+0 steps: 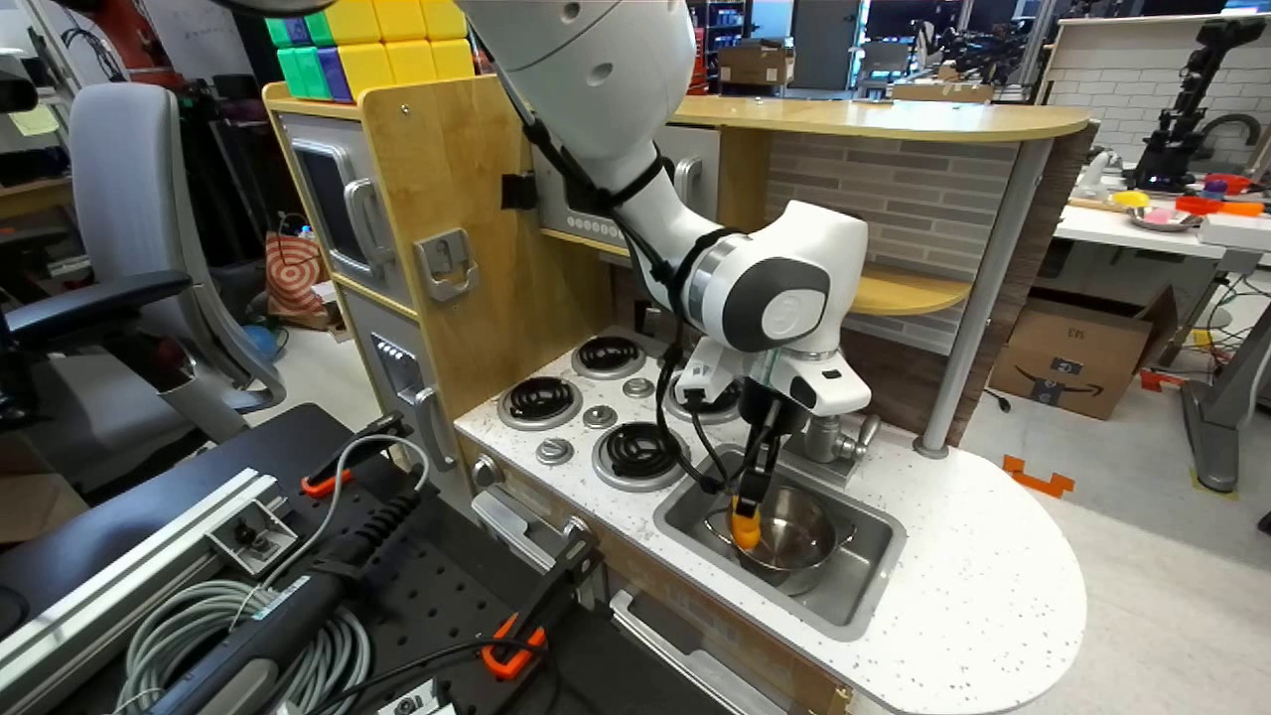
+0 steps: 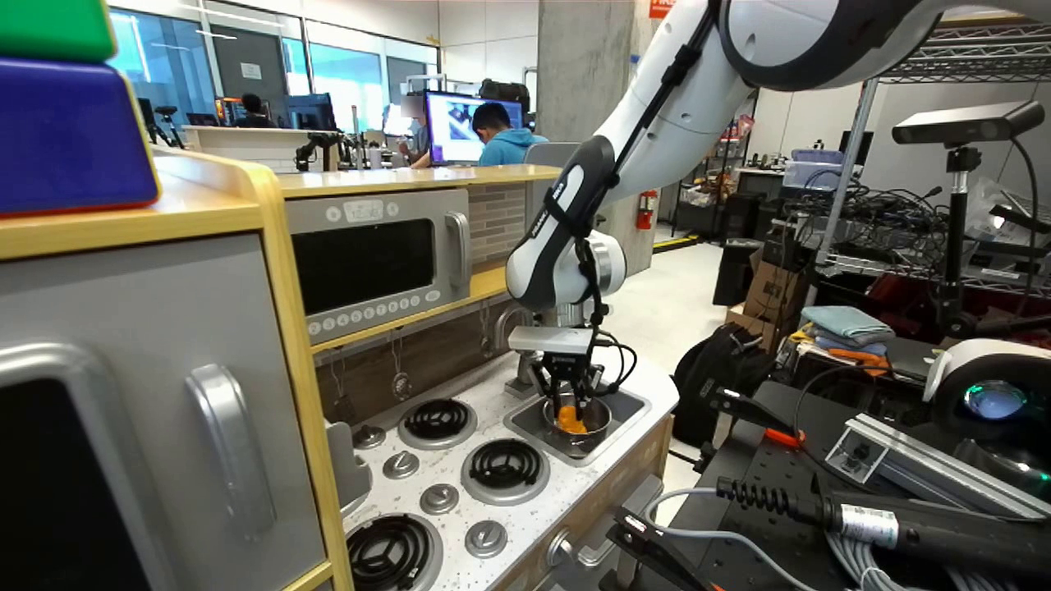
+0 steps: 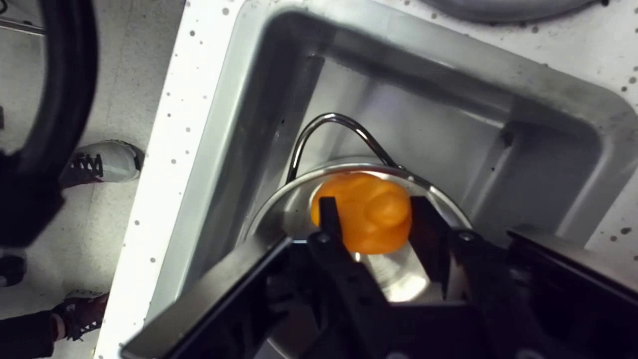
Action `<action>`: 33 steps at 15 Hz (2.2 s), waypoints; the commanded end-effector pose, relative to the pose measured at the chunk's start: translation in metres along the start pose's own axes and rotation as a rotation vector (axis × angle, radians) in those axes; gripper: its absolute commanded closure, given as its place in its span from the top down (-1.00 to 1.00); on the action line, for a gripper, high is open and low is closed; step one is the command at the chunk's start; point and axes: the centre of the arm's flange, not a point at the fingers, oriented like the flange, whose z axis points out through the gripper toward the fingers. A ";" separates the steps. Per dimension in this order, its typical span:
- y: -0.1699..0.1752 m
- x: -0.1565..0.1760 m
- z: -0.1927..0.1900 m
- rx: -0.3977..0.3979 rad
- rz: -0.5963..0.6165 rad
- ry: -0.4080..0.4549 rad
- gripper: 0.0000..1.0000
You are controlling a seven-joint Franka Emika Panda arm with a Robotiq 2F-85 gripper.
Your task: Put the carrot plush toy in the pot in the sink
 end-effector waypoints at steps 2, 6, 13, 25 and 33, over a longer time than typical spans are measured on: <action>-0.018 0.038 0.014 0.022 0.155 -0.026 -0.70; -0.018 0.056 0.023 0.038 0.237 -0.004 -0.70; -0.022 0.069 0.041 0.029 0.324 0.008 -0.70; 0.008 0.051 -0.054 0.106 0.159 -0.100 -1.00; 0.054 0.029 -0.114 -0.062 -0.089 -0.216 -1.00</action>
